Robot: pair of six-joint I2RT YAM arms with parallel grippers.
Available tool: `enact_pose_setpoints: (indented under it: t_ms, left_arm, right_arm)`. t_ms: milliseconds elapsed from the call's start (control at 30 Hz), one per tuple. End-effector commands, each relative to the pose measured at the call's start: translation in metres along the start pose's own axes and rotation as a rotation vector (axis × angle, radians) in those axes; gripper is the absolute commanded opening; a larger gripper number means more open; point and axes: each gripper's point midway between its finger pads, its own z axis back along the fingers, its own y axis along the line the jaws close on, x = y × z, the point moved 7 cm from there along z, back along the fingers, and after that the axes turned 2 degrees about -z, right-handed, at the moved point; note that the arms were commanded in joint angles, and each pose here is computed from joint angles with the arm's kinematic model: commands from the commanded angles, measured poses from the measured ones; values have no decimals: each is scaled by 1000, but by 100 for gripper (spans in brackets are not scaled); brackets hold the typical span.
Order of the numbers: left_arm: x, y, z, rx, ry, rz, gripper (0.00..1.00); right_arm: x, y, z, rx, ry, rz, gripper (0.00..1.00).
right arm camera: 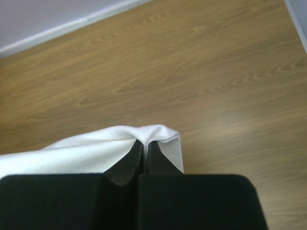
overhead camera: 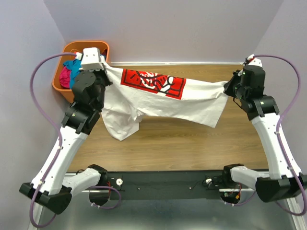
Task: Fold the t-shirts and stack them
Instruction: Flatten the tshirt out
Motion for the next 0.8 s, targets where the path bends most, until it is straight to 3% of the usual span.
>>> enact_pose_setpoints:
  t_ms: [0,200,267,300,333,367,400,433,500,533,633,767]
  left_arm:
    - [-43,-8,-28,28,95,-93,0]
    - [-114,-36,-97,-3,221,-155,0]
    - [-132,-47,-136,-11,259,-159,6]
    - [-139,-57,-164,-22,291,-143,11]
    - [-139,-57,-164,-22,292,-143,14]
    - [-142,-68,-187,-39,308,-131,20]
    - [-143,-74,-197,-49,315,-125,42]
    - [-157,-83,-207,-78,351,-119,51]
    - [-141,-90,-211,-108,342,-76,70]
    - [-143,-92,-209,-119,347,-63,73]
    - [-153,-84,-185,-122,369,-27,74]
    - [-191,-62,-127,-126,483,6,74]
  right_arm:
    - [-25,-26,-25,-207,125,82,1]
    - [-39,-31,-86,-308,225,111,2]
    - [-45,-35,-121,-353,246,118,7]
    - [-41,-40,-142,-387,247,115,13]
    - [-41,-40,-142,-388,248,117,13]
    - [-54,-46,-165,-428,291,131,25]
    - [-40,-43,-171,-430,261,135,34]
    - [-42,-43,-180,-431,272,143,45]
    - [-47,-39,-184,-391,301,141,55]
    - [-51,-39,-182,-371,316,137,63]
    - [-77,-36,-168,-273,393,123,69]
    - [-111,-25,-145,-67,466,39,67]
